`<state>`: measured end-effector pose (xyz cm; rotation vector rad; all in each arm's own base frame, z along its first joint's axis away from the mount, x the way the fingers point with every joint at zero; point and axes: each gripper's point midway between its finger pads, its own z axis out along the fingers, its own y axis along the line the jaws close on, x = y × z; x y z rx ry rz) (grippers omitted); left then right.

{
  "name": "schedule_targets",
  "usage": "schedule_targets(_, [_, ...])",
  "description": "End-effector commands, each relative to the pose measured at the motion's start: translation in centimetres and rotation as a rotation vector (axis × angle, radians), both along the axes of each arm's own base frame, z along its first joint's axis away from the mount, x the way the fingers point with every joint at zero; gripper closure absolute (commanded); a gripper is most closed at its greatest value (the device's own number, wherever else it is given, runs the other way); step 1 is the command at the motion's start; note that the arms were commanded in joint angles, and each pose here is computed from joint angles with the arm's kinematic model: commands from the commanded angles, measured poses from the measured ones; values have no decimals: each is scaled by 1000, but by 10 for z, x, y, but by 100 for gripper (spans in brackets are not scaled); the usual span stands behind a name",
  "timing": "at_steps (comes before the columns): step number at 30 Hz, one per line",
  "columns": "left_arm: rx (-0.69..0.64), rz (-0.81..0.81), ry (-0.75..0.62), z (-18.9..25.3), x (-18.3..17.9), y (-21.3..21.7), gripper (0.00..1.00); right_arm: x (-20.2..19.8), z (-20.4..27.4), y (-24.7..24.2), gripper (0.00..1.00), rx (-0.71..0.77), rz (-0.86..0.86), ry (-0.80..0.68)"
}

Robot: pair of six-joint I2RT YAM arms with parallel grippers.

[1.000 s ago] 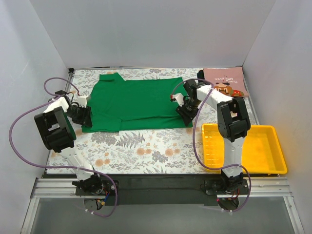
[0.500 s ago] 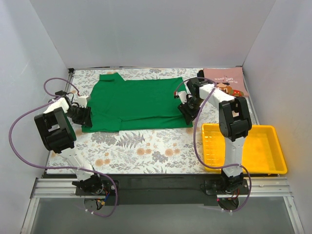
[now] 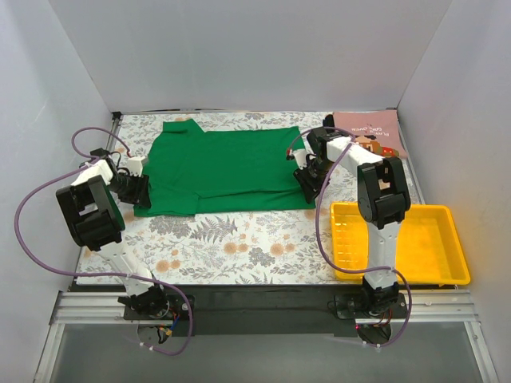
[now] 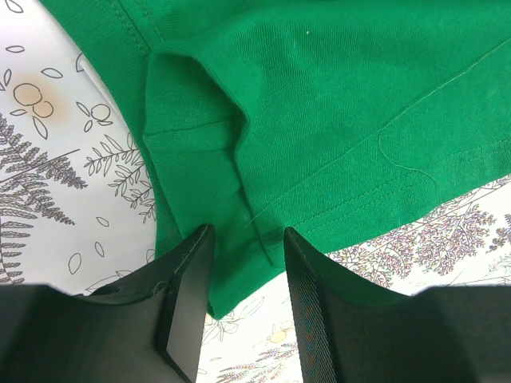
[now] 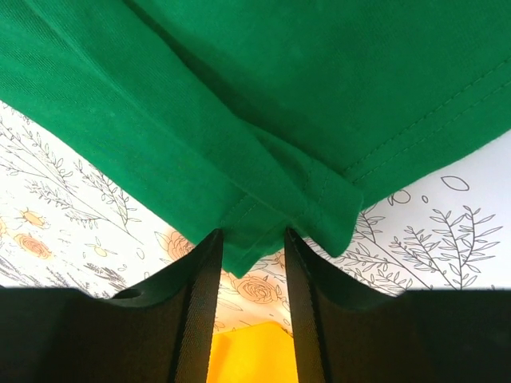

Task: Fold and stack the t-shirts
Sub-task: Fold the tshirt

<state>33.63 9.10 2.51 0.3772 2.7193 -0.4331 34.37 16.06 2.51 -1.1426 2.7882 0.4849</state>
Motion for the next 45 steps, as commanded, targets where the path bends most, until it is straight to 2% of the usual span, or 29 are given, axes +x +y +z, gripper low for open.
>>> schedule_targets(1, [22,-4,-14,5,2,5,60,1,2,3,59,15,-16,24])
schedule_targets(6, [24,-4,-14,4,1,5,63,1,6,2,79,17,-19,24])
schedule_targets(8, [25,-2,-10,2,0,5,67,1,10,2,87,17,-18,17])
schedule_targets(9, [24,-5,-4,1,-1,4,70,1,13,2,96,20,-16,11])
schedule_targets(10, [24,-2,0,-1,-1,4,74,0,15,1,99,18,-16,11])
schedule_targets(13, [27,0,8,-2,-2,5,82,-1,21,-1,99,12,-11,-2])
schedule_targets(17, [40,2,4,0,-2,8,100,-7,28,-7,99,-13,0,-7])
schedule_targets(25, [39,-16,10,5,-10,8,100,-29,6,-29,99,-86,21,47])
schedule_targets(28, [3,-63,-36,19,-10,-1,100,-29,1,-28,99,-80,20,61])
schedule_targets(29, [-3,-69,-52,23,-9,-3,93,-30,0,-25,99,-75,22,68])
schedule_targets(32, [-48,-87,-88,44,-8,-12,72,-26,11,-20,70,-44,19,47])
schedule_targets(34, [-61,-86,-98,53,-9,-15,67,-24,23,-18,61,-26,21,16])
schedule_targets(37, [-90,-58,-123,71,-13,-25,66,-21,52,-1,61,79,34,-48])
schedule_targets(42, [-138,52,-12,47,-32,-34,62,-13,82,51,60,242,54,-133])
schedule_targets(45, [-143,121,15,40,-31,-33,57,-18,85,102,58,325,70,-108])
